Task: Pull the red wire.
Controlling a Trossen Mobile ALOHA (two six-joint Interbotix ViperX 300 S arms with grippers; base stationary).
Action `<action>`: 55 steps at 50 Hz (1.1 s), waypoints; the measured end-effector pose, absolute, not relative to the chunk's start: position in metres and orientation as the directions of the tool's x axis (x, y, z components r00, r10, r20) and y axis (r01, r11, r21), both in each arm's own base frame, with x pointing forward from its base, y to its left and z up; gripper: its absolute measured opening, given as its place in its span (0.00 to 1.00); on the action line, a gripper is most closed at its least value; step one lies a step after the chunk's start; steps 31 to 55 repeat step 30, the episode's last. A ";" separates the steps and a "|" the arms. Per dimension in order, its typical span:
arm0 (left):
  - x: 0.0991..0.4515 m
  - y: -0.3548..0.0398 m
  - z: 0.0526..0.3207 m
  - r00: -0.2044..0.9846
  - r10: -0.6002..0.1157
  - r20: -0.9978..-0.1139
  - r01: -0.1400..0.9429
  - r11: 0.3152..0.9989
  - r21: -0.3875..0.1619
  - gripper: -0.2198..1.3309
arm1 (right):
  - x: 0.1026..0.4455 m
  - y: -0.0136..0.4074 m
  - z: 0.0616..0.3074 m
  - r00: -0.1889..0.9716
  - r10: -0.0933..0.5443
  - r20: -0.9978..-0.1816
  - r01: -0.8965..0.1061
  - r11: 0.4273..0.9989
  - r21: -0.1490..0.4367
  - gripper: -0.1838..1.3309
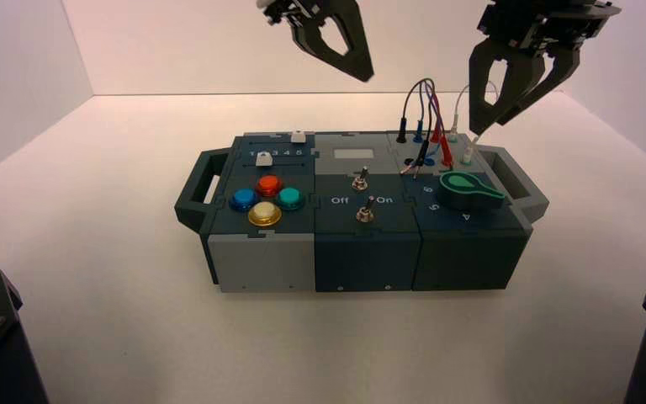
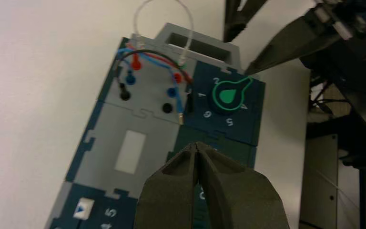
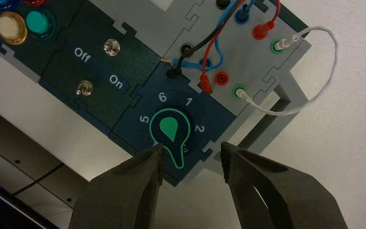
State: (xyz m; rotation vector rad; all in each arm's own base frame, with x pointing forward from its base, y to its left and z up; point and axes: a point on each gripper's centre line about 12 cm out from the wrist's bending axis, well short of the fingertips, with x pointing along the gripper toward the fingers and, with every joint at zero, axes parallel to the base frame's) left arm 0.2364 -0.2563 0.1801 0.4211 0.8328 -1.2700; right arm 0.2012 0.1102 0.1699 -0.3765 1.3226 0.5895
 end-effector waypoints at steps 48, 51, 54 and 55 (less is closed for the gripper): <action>0.243 -0.249 0.179 0.079 -0.659 -0.748 0.941 0.298 -0.163 0.04 | 0.197 0.108 0.178 0.164 0.203 -0.965 -0.600 0.798 0.066 0.88; 0.243 -0.249 0.179 0.079 -0.659 -0.748 0.941 0.298 -0.163 0.04 | 0.197 0.108 0.178 0.164 0.203 -0.965 -0.600 0.798 0.066 0.88; 0.243 -0.249 0.179 0.079 -0.659 -0.748 0.941 0.298 -0.163 0.04 | 0.197 0.108 0.178 0.164 0.203 -0.965 -0.600 0.798 0.066 0.88; 0.243 -0.249 0.179 0.079 -0.659 -0.748 0.941 0.298 -0.163 0.04 | 0.197 0.108 0.178 0.164 0.203 -0.965 -0.600 0.798 0.066 0.88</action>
